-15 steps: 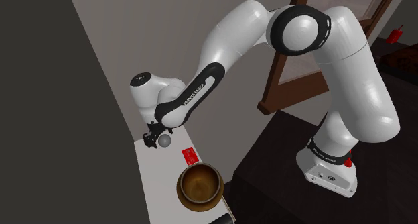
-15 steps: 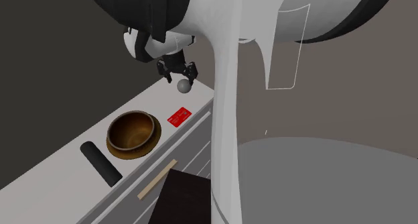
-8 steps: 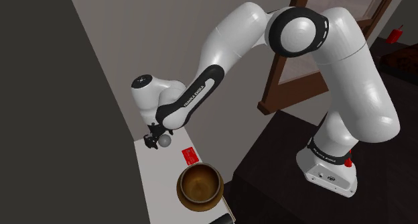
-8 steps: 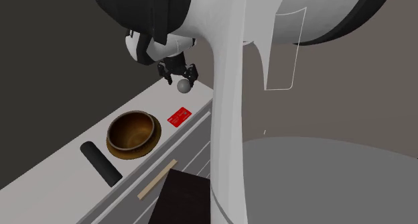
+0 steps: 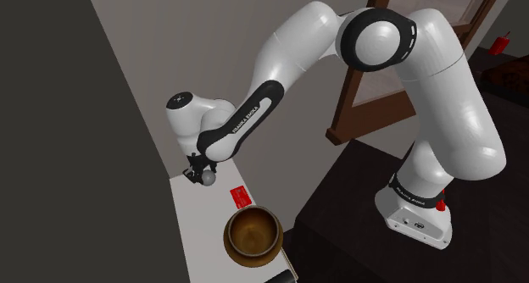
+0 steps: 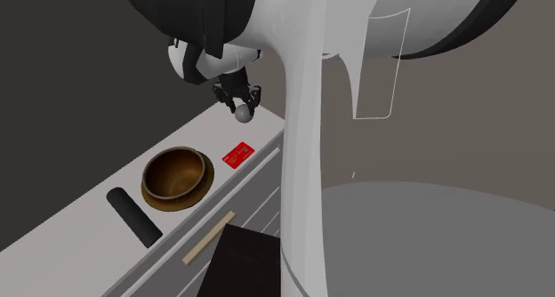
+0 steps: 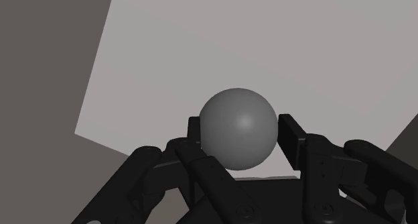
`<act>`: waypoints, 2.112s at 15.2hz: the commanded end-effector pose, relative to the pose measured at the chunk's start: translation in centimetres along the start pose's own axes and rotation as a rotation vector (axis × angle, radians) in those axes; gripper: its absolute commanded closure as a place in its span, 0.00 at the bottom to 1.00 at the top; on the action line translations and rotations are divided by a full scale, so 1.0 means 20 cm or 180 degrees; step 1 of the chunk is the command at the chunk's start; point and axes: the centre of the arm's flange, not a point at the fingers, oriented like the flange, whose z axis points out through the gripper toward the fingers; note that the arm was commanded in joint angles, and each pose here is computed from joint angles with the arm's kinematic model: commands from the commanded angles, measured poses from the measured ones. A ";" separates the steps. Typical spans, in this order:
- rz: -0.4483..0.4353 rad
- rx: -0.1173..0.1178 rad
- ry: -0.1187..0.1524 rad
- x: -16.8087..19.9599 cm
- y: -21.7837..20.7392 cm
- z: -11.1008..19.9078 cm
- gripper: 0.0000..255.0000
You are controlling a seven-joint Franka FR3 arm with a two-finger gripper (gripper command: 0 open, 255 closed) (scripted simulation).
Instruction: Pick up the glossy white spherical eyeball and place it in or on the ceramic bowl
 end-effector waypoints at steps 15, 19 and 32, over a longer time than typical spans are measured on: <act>-0.0022 0.0008 -0.0024 -0.01 0.01 -0.30 1.00; -0.0022 0.0008 -0.0024 -0.01 0.02 -0.40 1.00; -0.0022 0.0008 -0.0024 0.00 0.04 -0.74 1.00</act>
